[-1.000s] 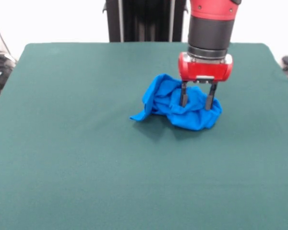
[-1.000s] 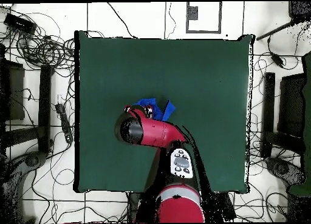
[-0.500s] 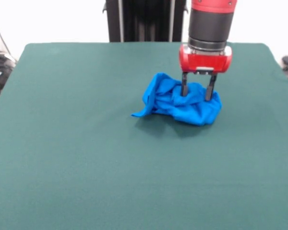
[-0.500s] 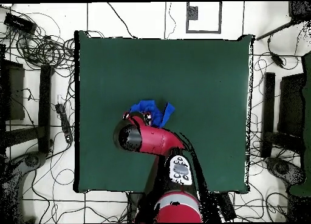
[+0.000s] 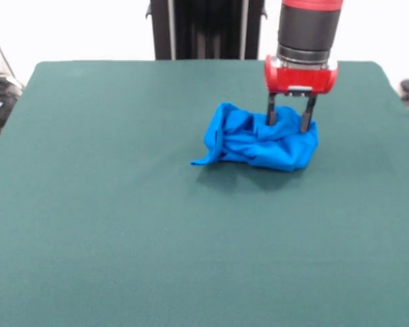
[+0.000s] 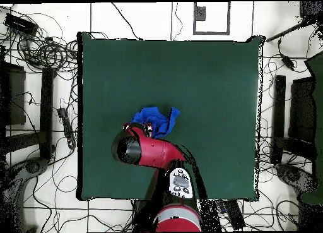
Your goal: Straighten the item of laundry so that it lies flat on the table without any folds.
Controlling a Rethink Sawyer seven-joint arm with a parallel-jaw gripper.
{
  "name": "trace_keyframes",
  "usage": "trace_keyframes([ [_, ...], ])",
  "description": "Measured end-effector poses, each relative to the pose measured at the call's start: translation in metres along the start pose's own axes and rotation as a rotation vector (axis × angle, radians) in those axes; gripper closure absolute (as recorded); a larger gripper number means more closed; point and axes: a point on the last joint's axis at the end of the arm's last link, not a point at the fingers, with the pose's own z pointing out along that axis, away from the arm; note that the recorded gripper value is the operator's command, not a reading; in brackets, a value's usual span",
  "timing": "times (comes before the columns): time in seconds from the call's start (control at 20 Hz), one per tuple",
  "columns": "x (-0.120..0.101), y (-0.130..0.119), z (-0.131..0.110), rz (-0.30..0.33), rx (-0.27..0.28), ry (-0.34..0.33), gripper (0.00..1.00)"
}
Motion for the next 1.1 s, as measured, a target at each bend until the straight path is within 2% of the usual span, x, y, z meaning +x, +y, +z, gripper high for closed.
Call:
trace_keyframes([
  [0.35, 0.002, 0.005, -0.002, 0.024, -0.003, 0.007, 0.0],
  [0.75, 0.009, 0.031, -0.005, 0.025, -0.014, 0.013, 0.0],
  [1.1, 0.028, 0.048, -0.009, 0.093, -0.014, 0.03, 0.0],
])
